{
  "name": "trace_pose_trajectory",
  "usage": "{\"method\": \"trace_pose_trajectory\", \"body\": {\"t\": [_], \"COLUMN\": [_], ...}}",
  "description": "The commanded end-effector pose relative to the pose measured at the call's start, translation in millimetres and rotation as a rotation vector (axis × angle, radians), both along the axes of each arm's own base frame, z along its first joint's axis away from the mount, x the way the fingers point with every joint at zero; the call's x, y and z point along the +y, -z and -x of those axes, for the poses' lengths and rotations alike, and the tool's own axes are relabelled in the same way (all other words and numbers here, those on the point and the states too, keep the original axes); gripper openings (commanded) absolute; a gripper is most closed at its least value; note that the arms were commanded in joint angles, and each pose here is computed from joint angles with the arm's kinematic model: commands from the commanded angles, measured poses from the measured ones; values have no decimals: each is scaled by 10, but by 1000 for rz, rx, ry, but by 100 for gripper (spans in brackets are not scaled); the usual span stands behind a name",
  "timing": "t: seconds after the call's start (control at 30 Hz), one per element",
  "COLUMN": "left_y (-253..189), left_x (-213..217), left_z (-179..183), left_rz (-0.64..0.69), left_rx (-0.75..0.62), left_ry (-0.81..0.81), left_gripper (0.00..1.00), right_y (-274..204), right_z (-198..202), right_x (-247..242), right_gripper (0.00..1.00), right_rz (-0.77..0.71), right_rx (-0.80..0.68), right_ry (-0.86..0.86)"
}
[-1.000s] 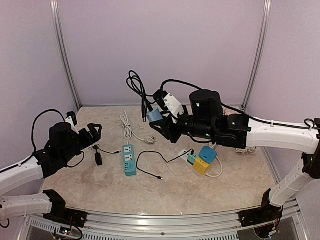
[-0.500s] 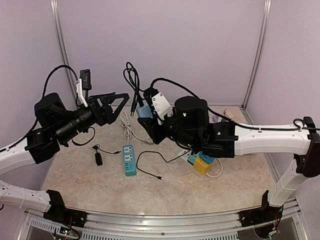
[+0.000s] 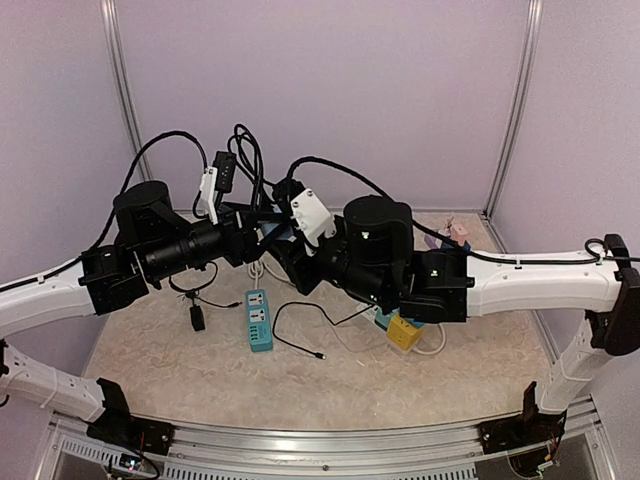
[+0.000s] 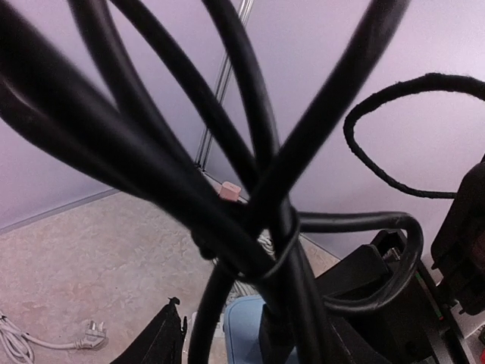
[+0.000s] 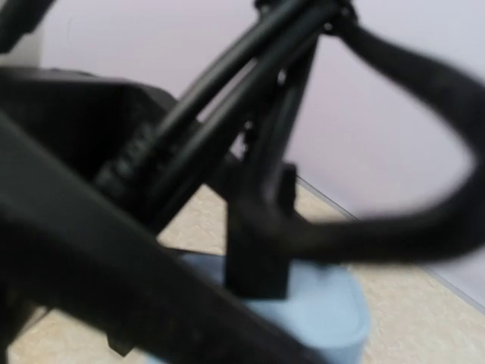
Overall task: Insert the plug
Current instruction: Adjust the plug.
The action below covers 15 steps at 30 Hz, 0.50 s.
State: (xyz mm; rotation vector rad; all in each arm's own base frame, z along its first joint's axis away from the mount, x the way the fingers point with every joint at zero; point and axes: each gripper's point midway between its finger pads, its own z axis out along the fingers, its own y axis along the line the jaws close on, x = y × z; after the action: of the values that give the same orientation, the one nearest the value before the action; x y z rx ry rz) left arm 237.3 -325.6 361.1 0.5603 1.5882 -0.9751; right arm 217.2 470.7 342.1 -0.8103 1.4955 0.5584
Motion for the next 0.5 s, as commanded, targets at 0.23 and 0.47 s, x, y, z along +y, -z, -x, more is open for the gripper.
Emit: {"method": "trace_pose_trajectory", "body": {"t": [0.23, 0.47], "left_y": [35, -7], "left_x": [-34, 10], "left_z": [131, 171], "left_rz": [-52, -47], "left_rx": [2, -10], "left_ry": [70, 77], "left_gripper": [27, 0], "right_y": [-248, -264], "right_z": [81, 93], "right_x": [154, 142], "right_gripper": [0, 0], "right_rz": [-41, -32], "right_rx": [-56, -72], "right_ry": [-65, -72]}}
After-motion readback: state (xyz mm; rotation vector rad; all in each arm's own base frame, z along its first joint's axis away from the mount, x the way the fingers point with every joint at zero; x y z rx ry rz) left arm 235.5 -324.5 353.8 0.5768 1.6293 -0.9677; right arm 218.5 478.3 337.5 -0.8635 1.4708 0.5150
